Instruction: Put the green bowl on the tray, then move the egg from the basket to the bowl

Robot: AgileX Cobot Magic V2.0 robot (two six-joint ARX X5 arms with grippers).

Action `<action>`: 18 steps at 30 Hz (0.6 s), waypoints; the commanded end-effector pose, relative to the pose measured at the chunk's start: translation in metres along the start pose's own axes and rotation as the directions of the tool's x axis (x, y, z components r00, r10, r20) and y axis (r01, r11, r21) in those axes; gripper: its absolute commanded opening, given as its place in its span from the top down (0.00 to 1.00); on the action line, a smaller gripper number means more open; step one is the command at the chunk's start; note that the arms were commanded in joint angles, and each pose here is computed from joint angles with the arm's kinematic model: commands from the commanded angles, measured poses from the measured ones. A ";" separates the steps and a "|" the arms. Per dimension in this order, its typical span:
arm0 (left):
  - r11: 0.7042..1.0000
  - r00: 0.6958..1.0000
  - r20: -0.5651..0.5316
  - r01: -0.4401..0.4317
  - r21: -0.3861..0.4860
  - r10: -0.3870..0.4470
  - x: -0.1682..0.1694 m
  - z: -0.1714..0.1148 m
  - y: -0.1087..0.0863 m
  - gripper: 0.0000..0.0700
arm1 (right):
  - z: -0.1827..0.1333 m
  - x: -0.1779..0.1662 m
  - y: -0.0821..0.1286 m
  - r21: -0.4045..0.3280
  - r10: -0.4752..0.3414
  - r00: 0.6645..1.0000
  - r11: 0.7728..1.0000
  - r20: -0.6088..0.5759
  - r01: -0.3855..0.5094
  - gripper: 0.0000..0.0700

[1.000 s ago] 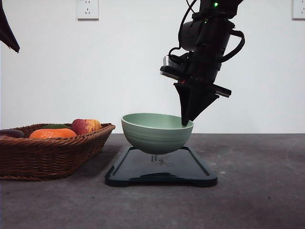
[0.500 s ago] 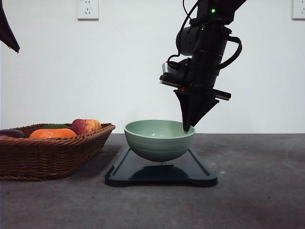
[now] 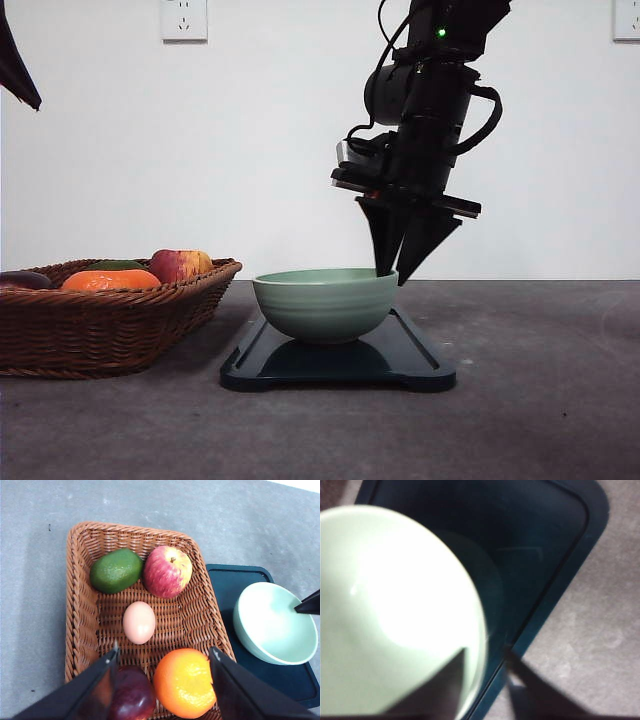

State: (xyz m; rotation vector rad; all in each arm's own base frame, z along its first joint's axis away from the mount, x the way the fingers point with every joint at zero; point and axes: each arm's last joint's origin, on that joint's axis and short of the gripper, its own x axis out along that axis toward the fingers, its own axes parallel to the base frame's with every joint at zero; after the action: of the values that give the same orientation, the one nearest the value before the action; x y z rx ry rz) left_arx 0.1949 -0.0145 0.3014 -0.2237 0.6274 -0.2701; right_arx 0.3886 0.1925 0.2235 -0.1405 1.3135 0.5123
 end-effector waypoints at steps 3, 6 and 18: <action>1.000 1.000 0.018 0.010 0.014 -0.011 -0.003 0.005 -0.002 0.50 | 0.006 -0.002 0.004 -0.003 0.000 1.000 1.000 0.024 0.000 0.63; 1.000 1.000 0.018 0.010 0.014 -0.011 -0.003 0.005 -0.002 0.50 | 0.008 -0.019 0.008 -0.019 -0.010 0.996 1.000 0.091 0.011 0.63; 1.000 1.000 0.017 0.010 0.014 -0.010 -0.003 0.005 -0.002 0.50 | -0.059 -0.043 0.014 -0.075 -0.004 0.916 0.996 0.401 0.037 0.63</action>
State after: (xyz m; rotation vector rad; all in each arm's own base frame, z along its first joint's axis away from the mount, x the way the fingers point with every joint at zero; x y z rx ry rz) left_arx 0.1946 -0.0145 0.3010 -0.2245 0.6333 -0.2697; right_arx 0.3294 0.1699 0.2557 -0.1130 0.9043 0.5368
